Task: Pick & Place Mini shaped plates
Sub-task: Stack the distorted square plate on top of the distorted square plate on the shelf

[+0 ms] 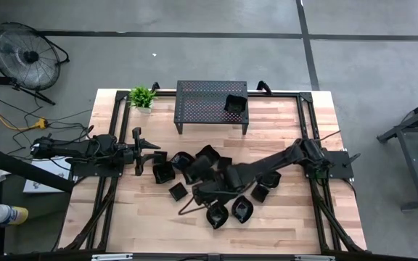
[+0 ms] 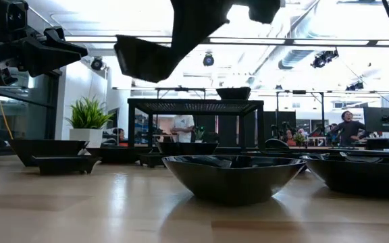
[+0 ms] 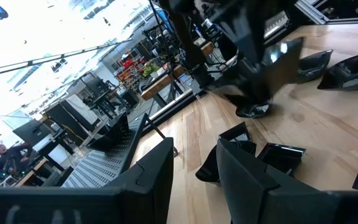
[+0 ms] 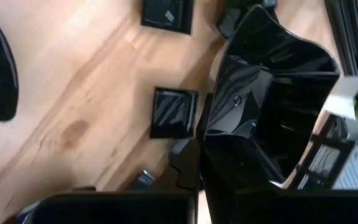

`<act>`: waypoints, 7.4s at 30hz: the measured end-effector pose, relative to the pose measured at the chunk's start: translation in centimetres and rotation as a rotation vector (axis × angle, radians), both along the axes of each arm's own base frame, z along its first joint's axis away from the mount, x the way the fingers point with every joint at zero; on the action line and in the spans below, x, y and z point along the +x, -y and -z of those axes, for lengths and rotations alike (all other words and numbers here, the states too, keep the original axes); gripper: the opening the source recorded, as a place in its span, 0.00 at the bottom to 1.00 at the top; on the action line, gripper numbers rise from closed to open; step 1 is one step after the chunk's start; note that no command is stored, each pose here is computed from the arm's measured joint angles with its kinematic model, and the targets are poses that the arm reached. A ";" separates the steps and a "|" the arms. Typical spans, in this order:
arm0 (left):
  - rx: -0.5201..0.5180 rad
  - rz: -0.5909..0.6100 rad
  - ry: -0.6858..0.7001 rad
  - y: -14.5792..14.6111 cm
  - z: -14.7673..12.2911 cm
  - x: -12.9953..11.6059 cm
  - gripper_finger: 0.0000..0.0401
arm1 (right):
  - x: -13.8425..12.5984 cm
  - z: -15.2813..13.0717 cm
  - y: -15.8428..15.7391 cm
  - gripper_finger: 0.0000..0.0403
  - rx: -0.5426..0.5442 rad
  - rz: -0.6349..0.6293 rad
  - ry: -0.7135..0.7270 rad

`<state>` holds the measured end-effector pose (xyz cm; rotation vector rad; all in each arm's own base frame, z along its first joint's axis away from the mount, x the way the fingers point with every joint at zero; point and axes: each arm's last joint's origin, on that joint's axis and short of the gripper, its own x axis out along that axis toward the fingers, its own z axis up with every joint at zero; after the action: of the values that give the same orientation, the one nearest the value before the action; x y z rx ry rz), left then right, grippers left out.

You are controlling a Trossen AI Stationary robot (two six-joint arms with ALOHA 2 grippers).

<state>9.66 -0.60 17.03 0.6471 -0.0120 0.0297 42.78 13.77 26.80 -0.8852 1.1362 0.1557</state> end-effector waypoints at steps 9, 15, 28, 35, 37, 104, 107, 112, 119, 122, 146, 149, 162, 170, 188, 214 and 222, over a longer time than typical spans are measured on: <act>0.000 0.000 0.000 0.0 0.0 0.0 0.30 | -0.3 -3.6 3.0 0.01 0.017 0.119 -0.011; 0.000 0.000 0.000 0.0 0.0 0.0 0.30 | -0.7 -5.0 5.1 0.01 0.010 0.175 -0.052; 0.000 0.000 0.000 0.0 0.0 0.0 0.30 | -1.9 -7.5 10.0 0.01 -0.018 0.285 -0.114; 0.000 0.000 0.000 0.0 0.0 0.0 0.30 | -3.8 -10.1 12.4 0.02 -0.007 0.335 -0.063; 0.000 0.000 0.000 0.0 0.0 0.0 0.30 | -4.6 -11.2 13.1 0.02 0.009 0.350 -0.036; 0.000 0.000 0.000 0.0 0.0 0.0 0.30 | -9.4 -6.6 27.0 0.01 0.155 0.558 -0.230; 0.000 0.000 0.000 0.0 0.0 0.0 0.30 | -9.2 -6.5 27.1 0.01 0.154 0.557 -0.210; 0.000 0.000 0.000 0.0 0.0 0.0 0.30 | -9.0 -6.5 27.2 0.02 0.164 0.555 -0.186; 0.000 0.000 0.000 0.0 0.0 0.0 0.30 | -8.9 -6.5 27.0 0.04 0.229 0.557 -0.171; 0.000 0.000 0.000 0.0 0.0 0.0 0.30 | -8.9 -6.5 27.0 0.04 0.232 0.557 -0.171; 0.000 0.000 0.000 0.0 0.0 0.0 0.30 | -9.2 -6.4 27.1 0.18 0.170 0.606 -0.193; 0.000 0.000 0.000 0.0 0.0 0.0 0.30 | -9.2 -6.4 27.1 0.20 0.170 0.606 -0.192; 0.000 0.000 0.000 0.0 0.0 0.0 0.30 | -9.8 -7.4 26.8 0.26 0.173 0.610 -0.160; 0.000 0.000 0.000 0.0 0.0 0.0 0.30 | -10.6 -9.2 25.4 0.25 0.366 0.617 -0.064; 0.000 0.000 0.000 0.0 0.0 0.0 0.30 | -6.5 -9.2 13.1 0.25 0.503 0.188 0.049; 0.000 0.000 0.000 0.0 0.0 0.0 0.30 | -5.7 6.1 8.5 0.31 0.192 -0.080 0.113; 0.000 0.000 0.000 0.0 0.0 0.0 0.30 | -5.3 6.4 9.0 0.47 0.214 -0.061 0.184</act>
<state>9.66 -0.60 17.03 0.6472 -0.0119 0.0294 37.46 4.73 20.40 -0.7282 0.9030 0.2371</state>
